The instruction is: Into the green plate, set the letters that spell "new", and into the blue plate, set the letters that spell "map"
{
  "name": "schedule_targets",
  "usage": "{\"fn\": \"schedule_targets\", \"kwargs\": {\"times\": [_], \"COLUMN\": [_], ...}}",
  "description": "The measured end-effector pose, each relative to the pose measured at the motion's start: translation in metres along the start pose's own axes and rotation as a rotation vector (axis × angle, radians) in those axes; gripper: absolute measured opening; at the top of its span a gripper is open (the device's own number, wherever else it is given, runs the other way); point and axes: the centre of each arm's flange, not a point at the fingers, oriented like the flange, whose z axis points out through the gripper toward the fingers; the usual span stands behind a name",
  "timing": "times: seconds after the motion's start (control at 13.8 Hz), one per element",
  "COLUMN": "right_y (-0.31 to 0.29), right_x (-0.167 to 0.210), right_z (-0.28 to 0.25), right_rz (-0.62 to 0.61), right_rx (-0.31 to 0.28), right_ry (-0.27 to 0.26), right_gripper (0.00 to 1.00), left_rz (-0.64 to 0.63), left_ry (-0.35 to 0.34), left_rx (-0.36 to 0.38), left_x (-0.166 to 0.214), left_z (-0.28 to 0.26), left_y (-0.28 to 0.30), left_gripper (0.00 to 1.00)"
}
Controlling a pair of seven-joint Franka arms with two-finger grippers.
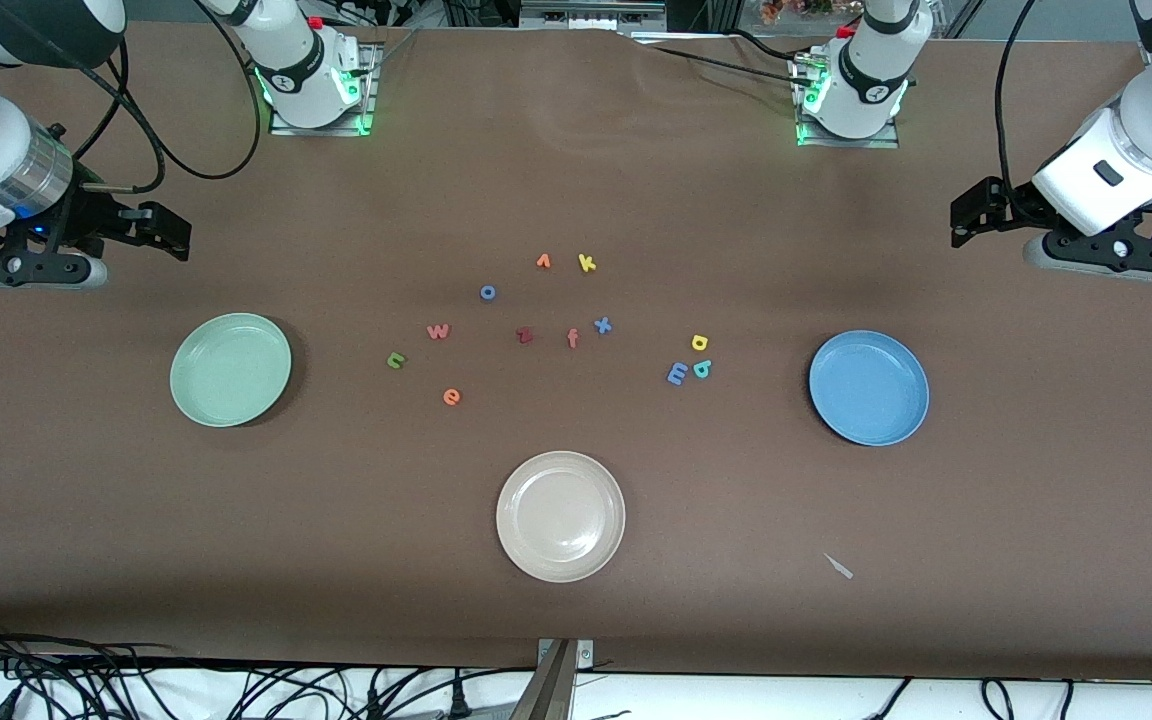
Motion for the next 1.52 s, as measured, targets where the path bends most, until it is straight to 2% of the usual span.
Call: {"fn": "schedule_targets", "kwargs": {"times": [1.52], "right_y": [0.0092], "right_x": [0.0008], "right_z": [0.0007], "right_rz": [0.004], "right_rx": [0.001], "right_ry": [-0.002], "right_gripper": [1.00], "left_rz": [0.000], "left_ry": [-0.005], "left_rx": [0.000], "left_x": [-0.0006], "left_z": [0.0004], "left_y": [-0.0002], "left_gripper": [1.00]}}
